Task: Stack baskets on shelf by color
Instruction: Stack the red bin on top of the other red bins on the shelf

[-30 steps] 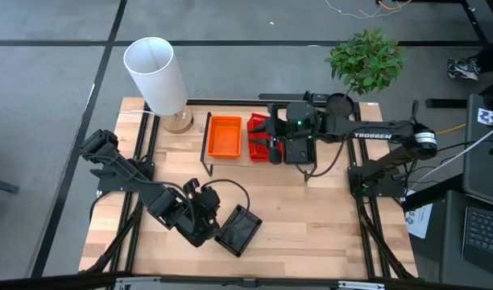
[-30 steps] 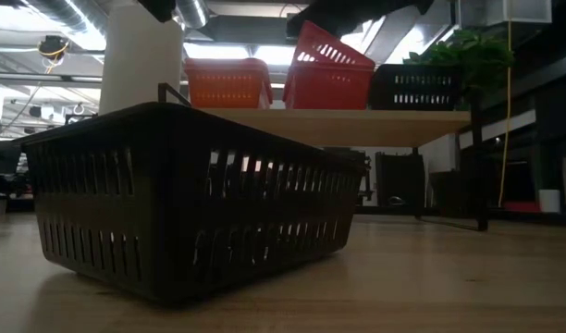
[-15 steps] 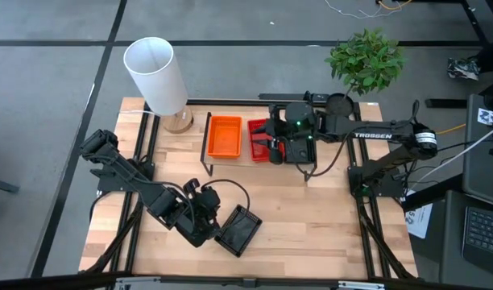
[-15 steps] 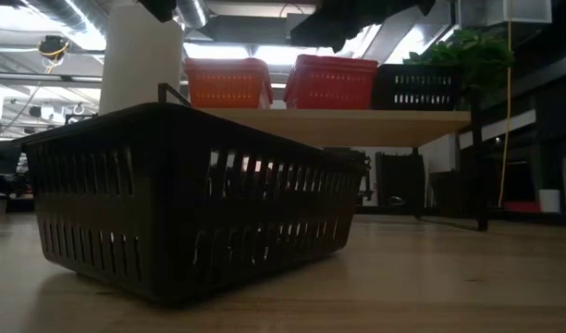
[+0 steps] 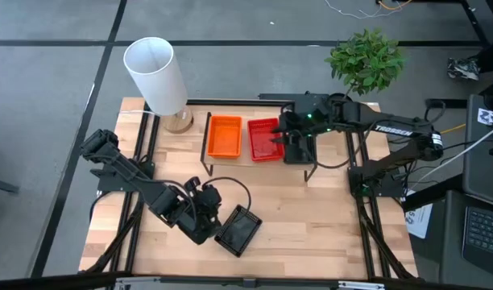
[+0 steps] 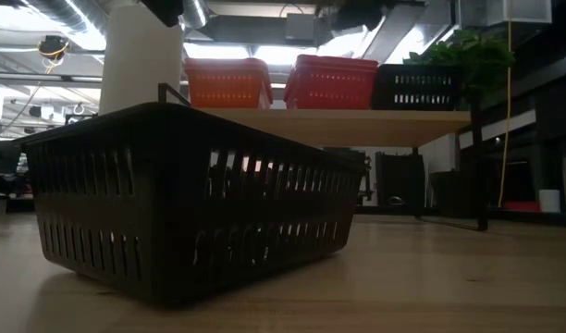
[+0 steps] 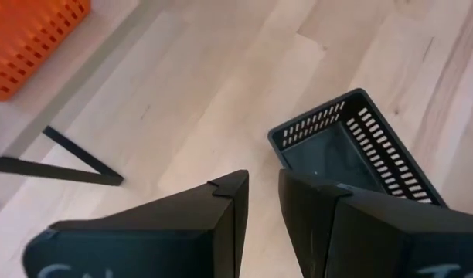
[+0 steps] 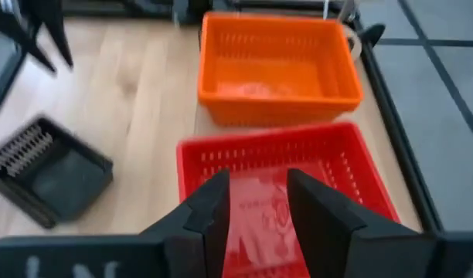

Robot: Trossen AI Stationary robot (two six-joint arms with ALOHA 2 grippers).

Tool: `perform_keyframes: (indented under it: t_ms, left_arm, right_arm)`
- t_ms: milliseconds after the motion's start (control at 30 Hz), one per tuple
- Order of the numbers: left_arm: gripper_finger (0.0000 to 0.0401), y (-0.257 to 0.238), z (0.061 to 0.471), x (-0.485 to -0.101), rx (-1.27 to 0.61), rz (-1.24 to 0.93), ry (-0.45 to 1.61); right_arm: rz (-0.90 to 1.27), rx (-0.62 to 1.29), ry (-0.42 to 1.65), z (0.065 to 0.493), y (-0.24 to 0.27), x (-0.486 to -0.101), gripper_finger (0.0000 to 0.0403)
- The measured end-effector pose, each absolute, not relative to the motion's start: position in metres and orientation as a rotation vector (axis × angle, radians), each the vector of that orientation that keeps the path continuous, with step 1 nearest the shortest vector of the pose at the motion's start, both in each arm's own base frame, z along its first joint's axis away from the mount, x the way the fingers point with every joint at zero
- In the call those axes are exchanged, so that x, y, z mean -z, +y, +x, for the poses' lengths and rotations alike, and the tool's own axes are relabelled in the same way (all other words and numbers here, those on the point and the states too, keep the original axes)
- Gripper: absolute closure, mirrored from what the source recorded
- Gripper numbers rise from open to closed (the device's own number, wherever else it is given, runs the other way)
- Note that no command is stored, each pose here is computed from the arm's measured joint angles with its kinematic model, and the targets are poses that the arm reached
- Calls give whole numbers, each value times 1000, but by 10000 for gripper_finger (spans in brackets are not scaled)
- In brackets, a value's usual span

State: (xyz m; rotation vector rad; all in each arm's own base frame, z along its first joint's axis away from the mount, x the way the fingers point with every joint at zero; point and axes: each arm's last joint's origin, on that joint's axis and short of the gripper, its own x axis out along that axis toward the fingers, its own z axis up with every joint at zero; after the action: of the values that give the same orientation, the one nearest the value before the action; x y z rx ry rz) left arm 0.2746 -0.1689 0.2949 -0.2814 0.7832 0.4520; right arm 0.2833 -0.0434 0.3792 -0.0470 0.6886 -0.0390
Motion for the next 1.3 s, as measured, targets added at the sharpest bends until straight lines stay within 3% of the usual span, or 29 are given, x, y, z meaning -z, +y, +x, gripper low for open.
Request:
perform_keyframes:
  t_ms: [333,633,933,1300]
  left_arm:
    - [335,-165,278,-295,-471,-332,775]
    - [335,-168,277,-295,-451,-336,789]
    - [335,-190,261,-296,-382,-199,757]
    - [335,-192,259,-296,-387,-186,741]
  right_arm:
    - [-135,-13,818,279,-43,-357,273]
    - [-166,70,810,301,-49,-323,273]
    - [-161,53,775,323,-41,-311,273]
    - [-149,58,706,344,-35,-302,273]
